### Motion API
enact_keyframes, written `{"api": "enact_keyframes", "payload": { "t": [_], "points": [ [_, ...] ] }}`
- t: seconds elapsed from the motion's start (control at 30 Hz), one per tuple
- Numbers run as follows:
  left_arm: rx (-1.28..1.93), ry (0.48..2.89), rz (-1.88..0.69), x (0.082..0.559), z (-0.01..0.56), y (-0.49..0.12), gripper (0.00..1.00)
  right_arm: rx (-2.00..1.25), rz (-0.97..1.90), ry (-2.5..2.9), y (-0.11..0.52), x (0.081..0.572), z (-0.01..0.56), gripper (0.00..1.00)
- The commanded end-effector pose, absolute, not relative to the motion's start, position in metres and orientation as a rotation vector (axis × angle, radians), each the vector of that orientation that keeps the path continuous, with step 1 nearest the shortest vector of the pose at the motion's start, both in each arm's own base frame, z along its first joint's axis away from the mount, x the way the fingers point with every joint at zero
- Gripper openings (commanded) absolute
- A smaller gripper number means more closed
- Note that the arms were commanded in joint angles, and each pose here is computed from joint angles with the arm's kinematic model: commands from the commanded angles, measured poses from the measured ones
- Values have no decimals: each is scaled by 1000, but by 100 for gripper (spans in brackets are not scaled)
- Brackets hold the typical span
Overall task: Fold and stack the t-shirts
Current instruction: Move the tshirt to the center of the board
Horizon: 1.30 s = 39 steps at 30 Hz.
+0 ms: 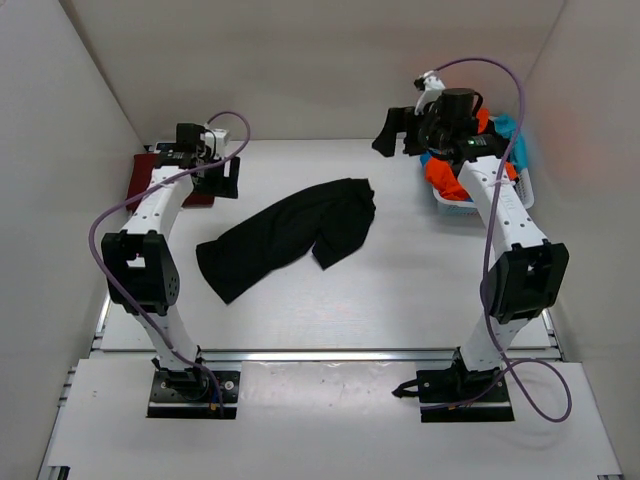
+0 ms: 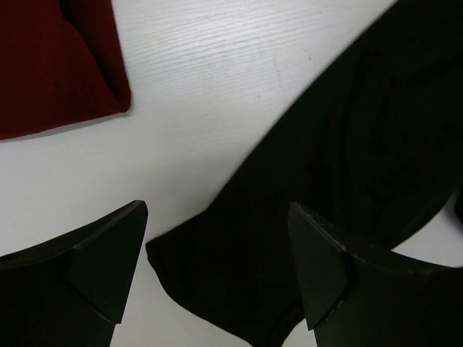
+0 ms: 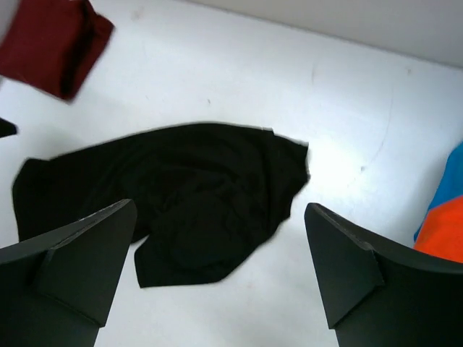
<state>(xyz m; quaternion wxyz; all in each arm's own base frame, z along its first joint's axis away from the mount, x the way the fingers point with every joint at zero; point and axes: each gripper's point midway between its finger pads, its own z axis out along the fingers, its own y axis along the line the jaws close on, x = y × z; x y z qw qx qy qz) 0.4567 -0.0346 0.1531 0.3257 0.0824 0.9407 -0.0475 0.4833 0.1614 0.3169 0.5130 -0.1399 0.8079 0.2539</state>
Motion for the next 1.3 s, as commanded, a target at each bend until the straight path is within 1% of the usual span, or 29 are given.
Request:
{"api": "enact_keyframes", "payload": {
  "t": [0.0,0.03,0.07,0.17,0.2,0.23,0.27,0.3,0.37,0.4,0.47,0.53,0.57,0.6,0.63,0.7,0.73,0.8,0.87,0.93,1.03,1.1,1.17,1.2,1.23,1.27],
  "points": [
    [423,2415,-146,431,184,-59,89,-413,506,1867,171,470,355,99],
    [445,2437,-160,420,178,-60,89,-393,478,1886,173,470,348,100],
    [498,2482,-182,403,167,-64,87,-379,509,1937,179,464,328,99],
    [560,2631,-169,364,133,-57,87,-376,568,2142,203,441,260,95],
    [561,2692,-131,352,119,-50,85,-373,529,2202,202,435,240,95],
    [563,2747,-113,340,112,-46,84,-432,530,2259,219,421,214,93],
    [575,2826,-124,319,101,-42,79,-482,524,2307,232,407,192,93],
    [601,2886,-171,301,92,-43,76,-515,515,2323,238,401,183,93],
    [679,2920,-163,279,84,-40,76,-572,507,2385,254,384,157,93],
    [756,2918,-93,270,77,-43,75,-576,491,2423,259,379,143,91],
    [867,2864,93,264,71,-41,77,-560,496,2479,259,374,125,87],
    [986,2772,317,263,67,-41,80,-517,488,2495,257,380,119,86],
    [985,2751,350,262,62,-41,80,-498,473,2505,254,387,114,85],
    [979,2751,362,262,58,-40,82,-491,477,2529,253,390,106,84],
    [930,2789,368,259,52,-33,82,-477,508,2520,254,396,109,83],
    [830,2822,391,265,47,-23,81,-465,546,2552,258,398,94,78],
    [758,2843,411,268,46,-13,80,-439,554,2551,260,404,94,77],
    [676,2866,418,271,43,-3,78,-468,581,2566,269,401,85,77],
    [693,2859,397,272,43,-4,78,-486,606,2579,275,397,77,78],
    [751,2881,398,262,33,-6,77,-501,626,2576,281,393,79,81],
    [815,2882,347,254,27,-18,77,-513,597,2593,280,390,72,82],
    [819,2898,321,249,22,-23,76,-519,565,2604,276,386,69,82],
    [822,2892,369,249,19,-19,76,-490,546,2614,274,388,66,81],
    [827,2875,411,252,18,-16,75,-475,529,2620,272,392,64,77],
    [813,2878,433,253,14,-13,74,-454,495,2657,269,391,51,67],
    [808,2871,445,257,12,-13,71,-431,492,2642,267,399,58,56]
  ]
}}
